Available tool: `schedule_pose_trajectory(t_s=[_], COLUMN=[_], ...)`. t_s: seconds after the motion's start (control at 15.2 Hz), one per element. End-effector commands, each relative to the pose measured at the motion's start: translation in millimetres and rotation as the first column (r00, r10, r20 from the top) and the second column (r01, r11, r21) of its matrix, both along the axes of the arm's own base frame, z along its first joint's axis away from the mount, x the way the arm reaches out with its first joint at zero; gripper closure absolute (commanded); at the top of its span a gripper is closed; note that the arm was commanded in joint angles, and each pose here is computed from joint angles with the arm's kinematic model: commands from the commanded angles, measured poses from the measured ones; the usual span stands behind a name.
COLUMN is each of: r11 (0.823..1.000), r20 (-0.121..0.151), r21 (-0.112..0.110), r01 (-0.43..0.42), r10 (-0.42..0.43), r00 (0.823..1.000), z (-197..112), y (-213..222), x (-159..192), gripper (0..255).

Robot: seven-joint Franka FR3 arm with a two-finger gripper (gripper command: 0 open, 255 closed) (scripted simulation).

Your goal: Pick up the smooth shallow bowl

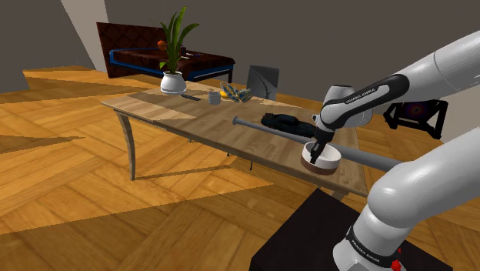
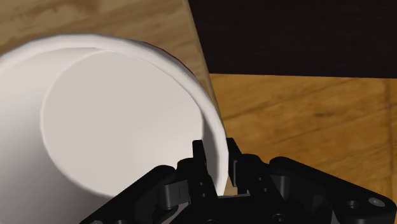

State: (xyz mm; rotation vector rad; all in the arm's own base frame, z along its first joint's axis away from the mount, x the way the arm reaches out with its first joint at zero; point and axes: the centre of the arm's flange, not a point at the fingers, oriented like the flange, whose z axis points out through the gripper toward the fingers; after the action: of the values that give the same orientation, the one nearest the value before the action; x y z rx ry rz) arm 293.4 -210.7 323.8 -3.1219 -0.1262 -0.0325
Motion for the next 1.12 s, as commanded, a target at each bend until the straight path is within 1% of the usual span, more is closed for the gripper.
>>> schedule_pose_trajectory(t_s=[0.0,0.26,1.06], r11=[1.000,1.000,1.000], r20=[-0.001,-0.001,-0.001], r21=[0.000,0.000,0.000], r01=[0.001,0.001,0.001], r10=[-0.001,-0.001,-0.001], r00=[1.000,1.000,1.000], z=[0,0,63], y=[0,-1,-1], x=[0,-1,-1], gripper=[255,255,255])
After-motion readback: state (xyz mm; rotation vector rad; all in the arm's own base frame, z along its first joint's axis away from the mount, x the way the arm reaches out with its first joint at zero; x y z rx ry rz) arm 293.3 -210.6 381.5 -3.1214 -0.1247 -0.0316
